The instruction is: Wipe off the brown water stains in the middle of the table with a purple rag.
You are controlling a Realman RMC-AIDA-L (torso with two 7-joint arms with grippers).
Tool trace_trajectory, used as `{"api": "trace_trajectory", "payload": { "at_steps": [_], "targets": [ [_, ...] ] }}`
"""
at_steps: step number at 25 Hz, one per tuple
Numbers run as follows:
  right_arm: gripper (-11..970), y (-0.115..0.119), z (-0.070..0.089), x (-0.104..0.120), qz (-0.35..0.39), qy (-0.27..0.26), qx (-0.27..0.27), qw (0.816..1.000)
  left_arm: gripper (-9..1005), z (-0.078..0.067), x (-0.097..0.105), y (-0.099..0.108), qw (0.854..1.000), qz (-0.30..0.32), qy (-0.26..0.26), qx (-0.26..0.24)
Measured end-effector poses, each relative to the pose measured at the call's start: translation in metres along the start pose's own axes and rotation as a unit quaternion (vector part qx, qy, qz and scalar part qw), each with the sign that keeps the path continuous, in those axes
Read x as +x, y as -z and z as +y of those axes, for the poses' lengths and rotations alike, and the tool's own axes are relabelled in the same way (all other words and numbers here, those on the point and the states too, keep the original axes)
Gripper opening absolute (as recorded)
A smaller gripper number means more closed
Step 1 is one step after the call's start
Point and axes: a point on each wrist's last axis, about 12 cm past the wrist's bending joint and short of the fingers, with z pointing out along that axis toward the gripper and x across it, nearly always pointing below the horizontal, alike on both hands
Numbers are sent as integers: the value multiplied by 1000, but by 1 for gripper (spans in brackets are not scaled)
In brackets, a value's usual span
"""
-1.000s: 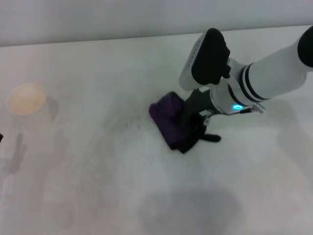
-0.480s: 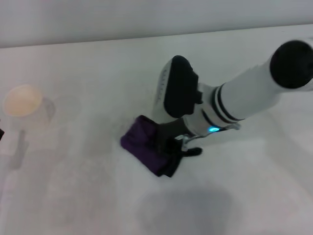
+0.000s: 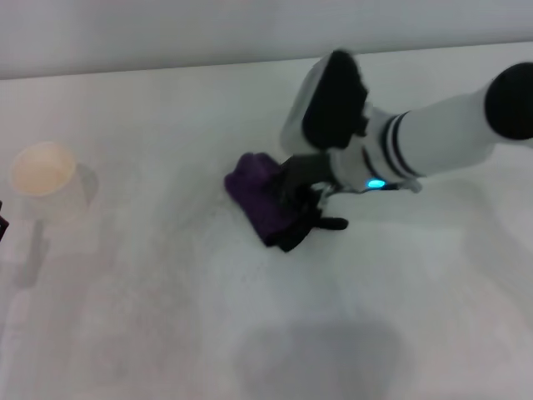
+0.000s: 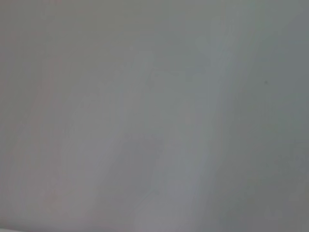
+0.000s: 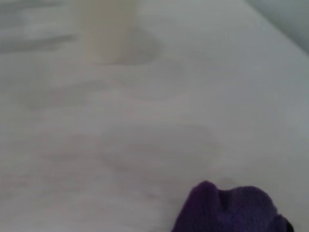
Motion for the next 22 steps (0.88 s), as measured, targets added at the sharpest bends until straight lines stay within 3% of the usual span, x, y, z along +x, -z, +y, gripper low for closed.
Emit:
{"api": "trace_trajectory", "payload": {
  "at_steps": [8, 11, 19, 22],
  "targets": [
    [43, 23, -36, 32, 13, -76, 34, 996, 892, 0, 0, 0, 1000, 0, -1, 0],
    [44, 34, -42, 44, 21, -91, 39, 995, 892, 0, 0, -1, 1000, -1, -1, 0],
    [45, 54, -39, 50, -24, -56, 44, 997, 893, 2, -2, -3, 1000, -5, -2, -5],
    [146, 56, -37, 48, -51, -56, 40, 996, 893, 2, -2, -4, 1000, -6, -3, -3]
  ]
}}
